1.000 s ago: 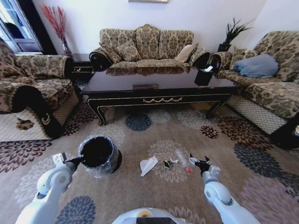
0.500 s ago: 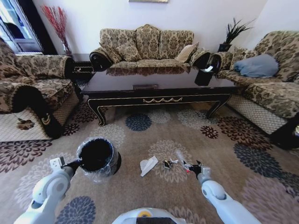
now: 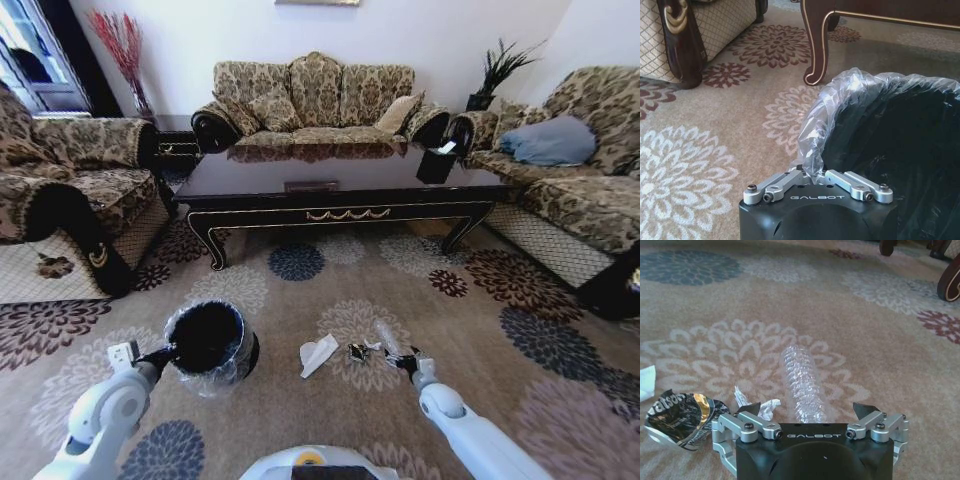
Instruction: Move to the front of the table and pick up the trash from the floor, then place it into the trash bin.
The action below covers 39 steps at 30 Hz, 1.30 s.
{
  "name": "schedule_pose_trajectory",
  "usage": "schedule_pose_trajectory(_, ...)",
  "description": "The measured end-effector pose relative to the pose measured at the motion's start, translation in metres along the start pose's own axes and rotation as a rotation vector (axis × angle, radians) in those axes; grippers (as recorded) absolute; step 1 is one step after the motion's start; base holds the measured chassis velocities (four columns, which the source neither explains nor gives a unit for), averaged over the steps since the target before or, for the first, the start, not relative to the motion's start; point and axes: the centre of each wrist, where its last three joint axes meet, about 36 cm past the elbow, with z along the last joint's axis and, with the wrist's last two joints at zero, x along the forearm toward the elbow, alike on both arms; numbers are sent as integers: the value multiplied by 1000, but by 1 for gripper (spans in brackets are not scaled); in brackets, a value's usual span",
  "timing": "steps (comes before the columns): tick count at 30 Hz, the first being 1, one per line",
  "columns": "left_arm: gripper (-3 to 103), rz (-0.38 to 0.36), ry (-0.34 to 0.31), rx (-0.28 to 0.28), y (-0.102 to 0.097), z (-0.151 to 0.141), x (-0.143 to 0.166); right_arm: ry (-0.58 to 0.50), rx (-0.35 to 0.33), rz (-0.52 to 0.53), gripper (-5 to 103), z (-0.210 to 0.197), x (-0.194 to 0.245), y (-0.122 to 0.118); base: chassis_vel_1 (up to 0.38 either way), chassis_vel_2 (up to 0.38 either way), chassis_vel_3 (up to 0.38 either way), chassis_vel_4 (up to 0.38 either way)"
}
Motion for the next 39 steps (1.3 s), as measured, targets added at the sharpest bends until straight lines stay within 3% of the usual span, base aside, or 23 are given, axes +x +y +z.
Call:
schedule_pose_trajectory(16,2,1,-7,-9,0,-2,4,65,-8,46,102,23,-19,8,0,0,0,0)
schedule_pose_trajectory(19,2,0,-7,-11,0,-1,4,70,-25,46,89,23,-20,9,0,0,0,0)
schedule_pose_trajectory(21,2,0,-7,-11,0,-1,4,73,-35,45,89,22,-20,10,0,0,0,0)
schedule_pose_trajectory(23,2,-2,-6,-11,0,0,4,79,-43,43,73,21,-20,12,0,0,0,0)
schedule_pose_trajectory(25,2,-3,-6,-11,0,0,4,80,-42,42,73,22,-20,12,0,0,0,0)
schedule_pose_trajectory(28,2,-3,-6,-10,-1,0,5,83,-38,42,57,24,-19,13,0,0,0,0)
schedule_pose_trajectory(29,2,-3,-7,-11,-1,0,5,84,-38,43,57,24,-19,13,0,0,0,0)
schedule_pose_trajectory(30,2,-2,-8,-12,-1,0,6,86,-35,43,46,25,-19,14,0,0,0,0)
schedule_pose_trajectory(32,2,-2,-8,-12,-1,0,6,87,-33,43,46,26,-19,14,0,0,0,0)
schedule_pose_trajectory(35,2,-1,-8,-13,-2,1,6,82,-32,41,30,27,-15,13,0,0,0,0)
schedule_pose_trajectory(39,2,2,-7,-12,-4,2,6,60,-28,34,19,25,-6,12,0,0,0,0)
